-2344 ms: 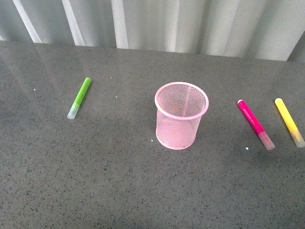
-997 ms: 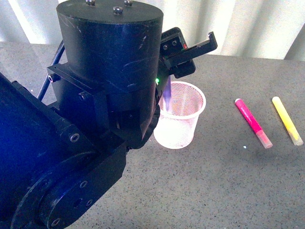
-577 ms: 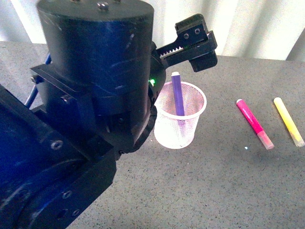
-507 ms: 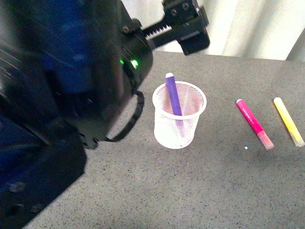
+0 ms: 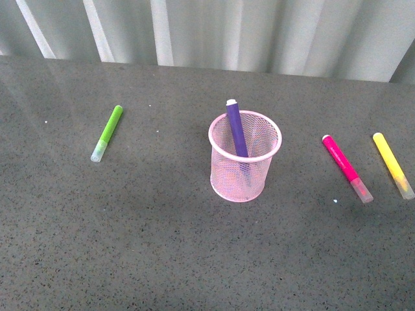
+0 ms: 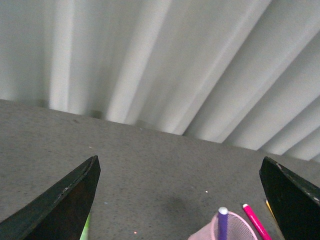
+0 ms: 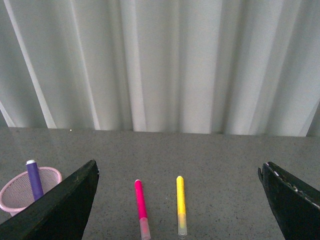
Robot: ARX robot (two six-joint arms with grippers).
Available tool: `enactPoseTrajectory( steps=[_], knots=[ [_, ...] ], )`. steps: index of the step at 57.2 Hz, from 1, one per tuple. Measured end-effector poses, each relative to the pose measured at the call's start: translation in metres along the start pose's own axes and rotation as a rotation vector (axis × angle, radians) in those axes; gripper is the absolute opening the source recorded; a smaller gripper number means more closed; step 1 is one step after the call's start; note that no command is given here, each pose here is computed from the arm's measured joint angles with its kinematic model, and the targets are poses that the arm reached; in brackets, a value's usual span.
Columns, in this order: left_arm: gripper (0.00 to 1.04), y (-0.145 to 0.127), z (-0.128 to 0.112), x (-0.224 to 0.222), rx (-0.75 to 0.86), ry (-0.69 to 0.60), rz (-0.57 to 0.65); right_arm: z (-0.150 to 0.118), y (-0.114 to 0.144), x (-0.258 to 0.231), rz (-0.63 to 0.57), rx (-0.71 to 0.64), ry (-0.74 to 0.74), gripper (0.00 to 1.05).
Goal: Insert purple and pink pens into pink cup
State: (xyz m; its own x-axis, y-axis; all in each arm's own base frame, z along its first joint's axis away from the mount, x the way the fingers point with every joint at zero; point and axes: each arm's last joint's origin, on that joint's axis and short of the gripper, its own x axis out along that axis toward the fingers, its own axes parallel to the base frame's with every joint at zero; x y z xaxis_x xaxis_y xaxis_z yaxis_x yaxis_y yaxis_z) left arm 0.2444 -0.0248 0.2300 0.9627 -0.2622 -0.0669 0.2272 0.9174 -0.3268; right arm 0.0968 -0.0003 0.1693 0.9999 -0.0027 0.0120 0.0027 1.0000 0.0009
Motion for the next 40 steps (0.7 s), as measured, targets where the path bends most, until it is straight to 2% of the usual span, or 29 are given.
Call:
enactPoseTrajectory(
  steps=[13, 15, 21, 22, 25, 32, 36, 40],
  knots=[
    [0.96, 0.032, -0.001, -0.033, 0.016, -0.022, 0.088, 0.000, 0.000, 0.000, 0.000, 0.000, 0.000, 0.98],
    [0.89, 0.037, -0.004, -0.038, 0.080, -0.077, 0.167, 0.000, 0.000, 0.000, 0.000, 0.000, 0.000, 0.98],
    [0.71, 0.044, -0.018, -0.057, 0.216, -0.115, 0.242, 0.000, 0.000, 0.000, 0.000, 0.000, 0.000, 0.98],
    [0.70, 0.044, -0.019, -0.059, 0.224, -0.114, 0.244, 0.000, 0.000, 0.000, 0.000, 0.000, 0.000, 0.98],
    [0.55, 0.042, -0.028, -0.069, 0.268, -0.111, 0.262, 0.000, 0.000, 0.000, 0.000, 0.000, 0.000, 0.98],
    [0.34, 0.036, -0.037, -0.078, 0.295, -0.105, 0.253, 0.000, 0.000, 0.000, 0.000, 0.000, 0.000, 0.98],
    [0.16, 0.032, -0.044, -0.085, 0.302, -0.105, 0.253, 0.000, 0.000, 0.000, 0.000, 0.000, 0.000, 0.98],
    [0.05, 0.030, -0.046, -0.089, 0.304, -0.108, 0.258, 0.000, 0.000, 0.000, 0.000, 0.000, 0.000, 0.98]
  ],
)
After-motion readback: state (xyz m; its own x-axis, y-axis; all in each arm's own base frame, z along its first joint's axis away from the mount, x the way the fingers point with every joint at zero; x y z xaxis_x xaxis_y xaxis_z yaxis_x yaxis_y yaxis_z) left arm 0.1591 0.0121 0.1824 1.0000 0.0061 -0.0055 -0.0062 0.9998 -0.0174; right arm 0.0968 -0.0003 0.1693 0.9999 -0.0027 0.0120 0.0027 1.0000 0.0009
